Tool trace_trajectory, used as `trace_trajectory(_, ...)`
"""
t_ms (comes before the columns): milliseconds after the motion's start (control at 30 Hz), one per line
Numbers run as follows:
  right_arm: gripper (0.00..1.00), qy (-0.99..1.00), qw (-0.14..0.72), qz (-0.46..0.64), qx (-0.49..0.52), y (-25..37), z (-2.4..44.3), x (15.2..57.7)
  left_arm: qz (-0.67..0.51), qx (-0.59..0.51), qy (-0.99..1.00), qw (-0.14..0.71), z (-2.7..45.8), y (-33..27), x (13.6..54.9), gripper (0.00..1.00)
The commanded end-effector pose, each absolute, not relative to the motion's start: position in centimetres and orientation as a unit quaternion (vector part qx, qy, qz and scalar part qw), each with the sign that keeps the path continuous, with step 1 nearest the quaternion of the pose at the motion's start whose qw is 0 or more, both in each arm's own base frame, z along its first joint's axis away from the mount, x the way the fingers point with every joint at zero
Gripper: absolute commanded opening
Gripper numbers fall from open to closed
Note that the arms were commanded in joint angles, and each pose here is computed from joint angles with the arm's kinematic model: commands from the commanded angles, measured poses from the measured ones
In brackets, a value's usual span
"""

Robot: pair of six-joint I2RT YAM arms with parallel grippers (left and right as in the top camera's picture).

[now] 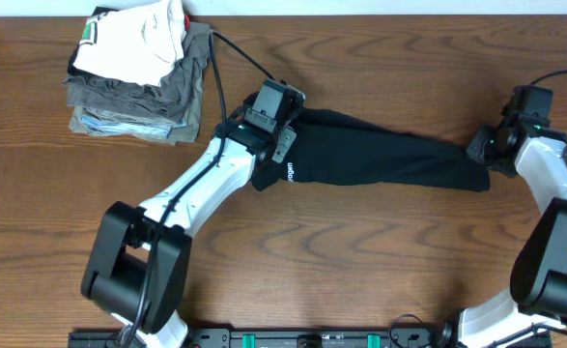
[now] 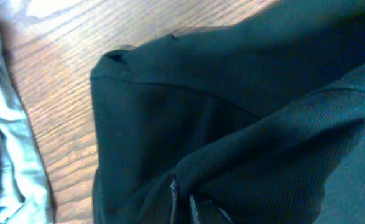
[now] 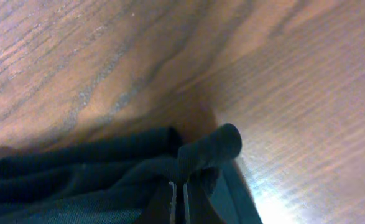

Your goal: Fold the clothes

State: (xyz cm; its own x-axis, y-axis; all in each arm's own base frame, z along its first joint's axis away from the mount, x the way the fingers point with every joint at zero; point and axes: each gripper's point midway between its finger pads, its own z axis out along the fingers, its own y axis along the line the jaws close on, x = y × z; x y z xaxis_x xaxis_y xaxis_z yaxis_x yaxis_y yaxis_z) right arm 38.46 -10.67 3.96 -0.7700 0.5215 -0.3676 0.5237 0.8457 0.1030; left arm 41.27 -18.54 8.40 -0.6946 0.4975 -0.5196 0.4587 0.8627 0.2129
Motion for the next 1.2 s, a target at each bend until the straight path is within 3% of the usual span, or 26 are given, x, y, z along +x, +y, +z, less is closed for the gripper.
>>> trace_trajectory(0, 0.08, 0.943, 0.199, -0.003, 0.268, -10.1, 3.4, 39.4, 0.045, 0.257, 0.922, 0.286, 7.3, -18.0, 41.9, 0.07)
trace_trajectory(33, 0.26, 0.942, 0.203, -0.002, 0.266, -10.1, 3.4, 39.7, 0.045, 0.257, 0.922, 0.285, 7.0, -18.0, 42.0, 0.16)
trace_trajectory(100, 0.81, 0.942, 0.209, -0.002, 0.263, -10.0, 3.5, 40.0, 0.048, 0.255, 0.923, 0.283, 6.7, -17.8, 42.1, 0.56)
trace_trajectory(133, 0.96, 0.941, 0.213, -0.002, 0.261, -10.1, 3.8, 40.1, 0.049, 0.253, 0.924, 0.283, 6.7, -17.6, 42.2, 0.80)
trace_trajectory(167, 0.99, 0.941, 0.215, -0.003, 0.261, -10.1, 4.0, 40.1, 0.049, 0.248, 0.925, 0.283, 6.7, -17.4, 42.3, 0.97)
trace_trajectory(367, 0.99, 0.938, 0.214, 0.021, 0.270, -10.3, 6.4, 39.1, 0.051, 0.196, 0.934, 0.294, 8.2, -14.4, 43.3, 0.98)
trace_trajectory(500, 0.99, 0.951, 0.208, 0.050, 0.221, -9.8, 6.7, 38.5, 0.055, 0.165, 0.940, 0.292, 9.5, -12.1, 43.2, 0.98)
trace_trajectory(700, 0.99, 0.971, 0.198, 0.072, 0.114, -8.4, 5.3, 38.4, 0.063, 0.139, 0.951, 0.269, 10.2, -9.2, 42.1, 0.98)
trace_trajectory(900, 0.99, 0.976, 0.180, 0.072, 0.096, -8.3, 3.4, 38.3, 0.056, 0.104, 0.964, 0.237, 9.4, -6.9, 41.1, 0.98)
trace_trajectory(1167, 0.93, 0.980, 0.160, 0.076, 0.089, -8.4, 0.0, 38.6, 0.055, 0.098, 0.966, 0.232, 9.3, -6.3, 41.0, 0.98)
